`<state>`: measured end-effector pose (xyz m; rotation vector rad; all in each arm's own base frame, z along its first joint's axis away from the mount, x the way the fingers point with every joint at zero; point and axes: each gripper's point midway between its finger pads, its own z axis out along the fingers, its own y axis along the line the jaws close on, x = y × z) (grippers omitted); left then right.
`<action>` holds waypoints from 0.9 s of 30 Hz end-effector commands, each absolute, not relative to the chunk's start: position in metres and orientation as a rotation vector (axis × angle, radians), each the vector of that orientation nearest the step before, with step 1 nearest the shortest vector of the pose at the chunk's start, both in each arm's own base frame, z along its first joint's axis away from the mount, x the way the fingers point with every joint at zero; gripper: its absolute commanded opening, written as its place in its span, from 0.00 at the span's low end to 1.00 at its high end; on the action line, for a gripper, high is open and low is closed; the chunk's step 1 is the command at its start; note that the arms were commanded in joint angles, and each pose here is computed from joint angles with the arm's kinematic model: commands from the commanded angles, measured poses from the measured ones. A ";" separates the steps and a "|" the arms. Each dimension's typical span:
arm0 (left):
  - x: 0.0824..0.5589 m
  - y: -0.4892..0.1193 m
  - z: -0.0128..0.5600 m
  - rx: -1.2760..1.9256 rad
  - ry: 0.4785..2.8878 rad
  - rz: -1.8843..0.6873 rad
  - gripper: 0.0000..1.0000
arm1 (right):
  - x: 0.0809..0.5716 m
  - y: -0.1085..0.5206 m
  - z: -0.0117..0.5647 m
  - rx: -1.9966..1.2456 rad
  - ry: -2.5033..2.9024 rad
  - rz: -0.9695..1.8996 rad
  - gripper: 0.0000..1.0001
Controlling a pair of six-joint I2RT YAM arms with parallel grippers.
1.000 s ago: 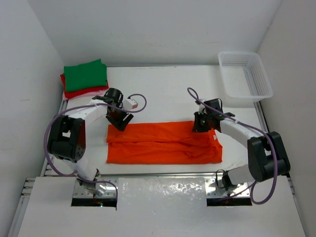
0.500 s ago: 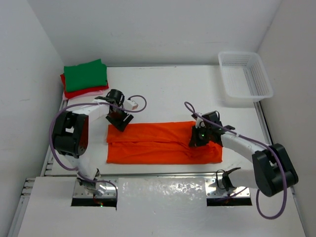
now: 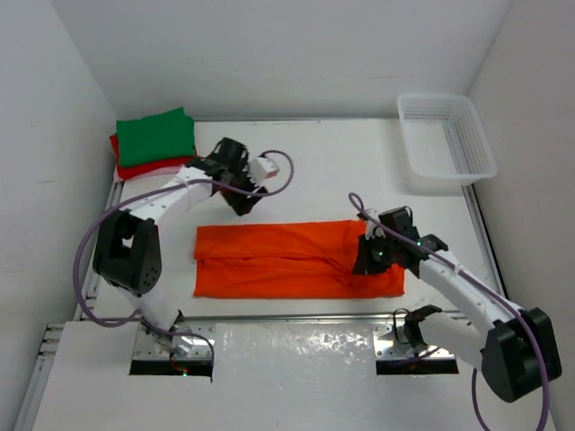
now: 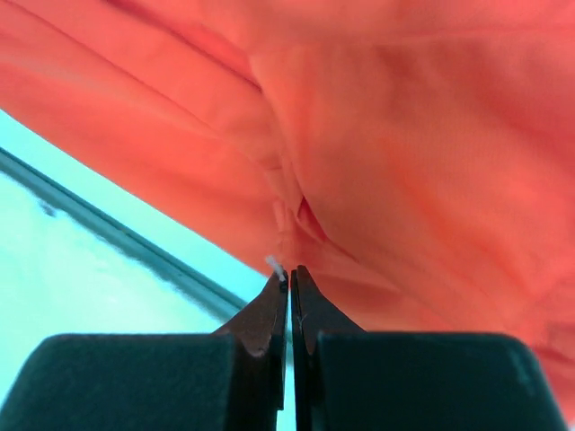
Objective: Fold and stack the t-shirts
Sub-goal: Fold the other side of the tshirt into a rectangle
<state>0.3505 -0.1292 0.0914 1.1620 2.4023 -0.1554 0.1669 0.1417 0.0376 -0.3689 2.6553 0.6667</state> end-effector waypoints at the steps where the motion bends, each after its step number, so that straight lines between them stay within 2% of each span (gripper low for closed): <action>1: 0.343 -0.217 0.146 1.374 2.098 -0.280 0.61 | 0.198 0.127 0.083 -0.249 2.568 0.600 0.01; 5: 0.316 -0.299 0.141 1.589 1.945 -0.355 0.62 | 0.207 0.099 0.081 0.074 2.602 0.631 0.09; 6: 0.305 -0.325 0.142 1.651 1.875 -0.375 0.65 | 0.211 0.088 0.076 0.134 2.603 0.576 0.11; 8: 0.298 -0.348 0.119 1.692 1.882 -0.404 0.67 | 0.215 0.084 0.069 0.165 2.604 0.561 0.12; 12: 0.279 -0.396 0.104 1.674 1.916 -0.626 0.68 | 0.224 0.088 0.052 0.244 2.639 0.591 0.14; 13: 0.277 -0.400 0.092 1.687 1.937 -0.637 0.69 | 0.224 0.082 0.049 0.272 2.651 0.541 0.17; 14: 0.273 -0.405 0.087 1.709 1.923 -0.610 0.70 | 0.221 0.078 0.046 0.307 2.662 0.512 0.25; 17: 0.256 -0.413 0.070 1.807 1.855 -0.522 0.72 | 0.214 0.065 0.044 0.379 2.629 0.431 0.34; 21: 0.256 -0.424 0.059 1.820 1.802 -0.481 0.74 | 0.204 0.067 0.037 0.407 2.647 0.444 0.42; 27: 0.253 -0.425 0.047 1.834 1.790 -0.500 0.69 | 0.203 0.069 0.024 0.444 2.645 0.467 0.42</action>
